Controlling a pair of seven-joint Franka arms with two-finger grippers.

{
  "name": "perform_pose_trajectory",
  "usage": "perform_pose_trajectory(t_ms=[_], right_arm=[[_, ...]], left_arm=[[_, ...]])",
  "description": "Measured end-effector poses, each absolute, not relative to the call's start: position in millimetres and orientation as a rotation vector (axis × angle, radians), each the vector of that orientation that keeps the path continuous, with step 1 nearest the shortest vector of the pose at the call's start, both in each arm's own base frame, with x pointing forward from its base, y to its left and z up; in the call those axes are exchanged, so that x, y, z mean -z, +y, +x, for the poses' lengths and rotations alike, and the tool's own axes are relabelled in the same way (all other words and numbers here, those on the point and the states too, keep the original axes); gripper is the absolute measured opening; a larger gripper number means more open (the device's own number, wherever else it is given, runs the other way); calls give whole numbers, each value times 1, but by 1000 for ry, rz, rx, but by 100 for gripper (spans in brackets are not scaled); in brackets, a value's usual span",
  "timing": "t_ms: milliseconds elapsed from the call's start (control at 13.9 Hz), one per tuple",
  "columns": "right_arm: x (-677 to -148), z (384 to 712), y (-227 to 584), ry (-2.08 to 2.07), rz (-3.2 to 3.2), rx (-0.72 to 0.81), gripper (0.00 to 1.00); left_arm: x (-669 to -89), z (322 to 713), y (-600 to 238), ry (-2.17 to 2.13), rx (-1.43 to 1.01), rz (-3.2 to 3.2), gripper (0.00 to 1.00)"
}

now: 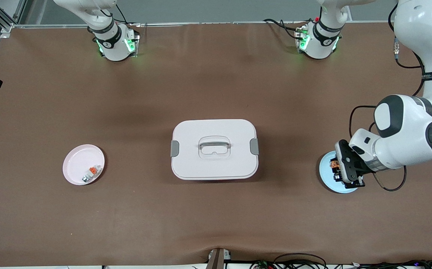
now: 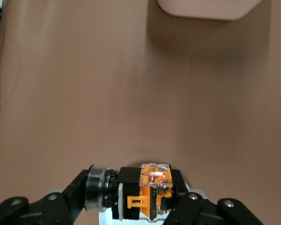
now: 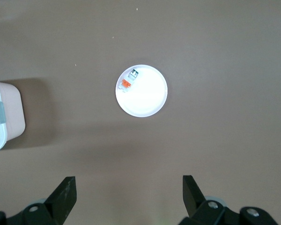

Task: Transfer orange switch to right arm and place
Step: 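Lift the switch block with the left gripper toward the white box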

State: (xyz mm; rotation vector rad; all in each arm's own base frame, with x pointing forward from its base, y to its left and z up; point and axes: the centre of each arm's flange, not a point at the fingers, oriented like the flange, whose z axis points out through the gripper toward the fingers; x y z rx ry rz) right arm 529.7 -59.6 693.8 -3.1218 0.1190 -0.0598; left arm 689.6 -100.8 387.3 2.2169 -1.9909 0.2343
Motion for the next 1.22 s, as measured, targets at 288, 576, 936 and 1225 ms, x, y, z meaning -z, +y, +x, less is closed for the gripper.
perform_pose_trajectory(t_ms=[288,576,936,1225], right_arm=[[-696,531,-62,125,-3122,92,100],[-696,531,-63,129,-3122,88,100],[-694,528,-69,147,-3123,57,100],[-693,528,-70,147,-3124,50,100]], left_arm=[[-401,681,-150,-1847,-237,2271,73],[-417,662,-219,-1692,-242,2307,73],[-456,634,-299,-1390,-240,2403,73],[-484,620,-342,-1269,-259,2441,73]])
